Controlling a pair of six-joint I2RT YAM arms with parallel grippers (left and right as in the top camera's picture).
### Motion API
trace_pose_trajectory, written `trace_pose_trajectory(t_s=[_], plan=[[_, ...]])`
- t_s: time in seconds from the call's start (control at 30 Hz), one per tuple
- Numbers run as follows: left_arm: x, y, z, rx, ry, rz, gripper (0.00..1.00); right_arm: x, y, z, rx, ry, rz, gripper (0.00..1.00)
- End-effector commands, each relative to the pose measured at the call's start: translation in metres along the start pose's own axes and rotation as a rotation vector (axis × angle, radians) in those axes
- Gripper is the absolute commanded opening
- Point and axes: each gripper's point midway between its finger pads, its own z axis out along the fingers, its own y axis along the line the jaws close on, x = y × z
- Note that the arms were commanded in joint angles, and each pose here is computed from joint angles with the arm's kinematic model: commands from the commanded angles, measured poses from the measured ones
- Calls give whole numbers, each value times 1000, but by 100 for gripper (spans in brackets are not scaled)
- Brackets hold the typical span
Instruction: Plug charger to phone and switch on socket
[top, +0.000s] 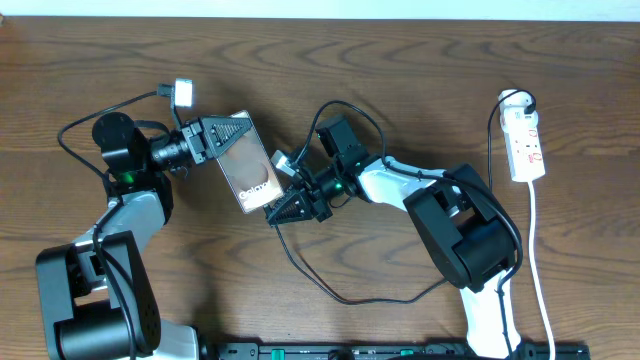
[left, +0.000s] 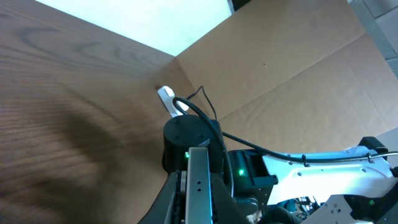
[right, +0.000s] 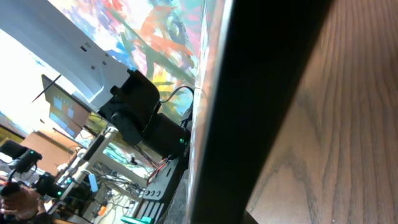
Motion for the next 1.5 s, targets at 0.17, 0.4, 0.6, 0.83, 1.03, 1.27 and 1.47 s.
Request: trace_pose_trajectory(t_s=[0.17,0.4,0.6,0.83,1.03,1.27,1.47], plan=[[1,-14,5,37,40,34,7,-8,-1,1,0,-2,-16,1],[7,-18,5,62,74,45,8,-16,-3,1,12,-7,-30,1],[14,-21,4,86,106,54,7,-16,-4,0,16,-8,-33,1],[14,-21,4,86,106,52,7,-17,-5,-1,19,-11,-35,1],[15,-21,4,86,106,49,7,-18,-6,-5,26,-17,-37,1],[15,-21,4,86,106,49,7,-18,-6,-5,26,-17,-37,1],[15,-21,4,85,106,49,8,-18,-6,-5,26,-17,-37,1]])
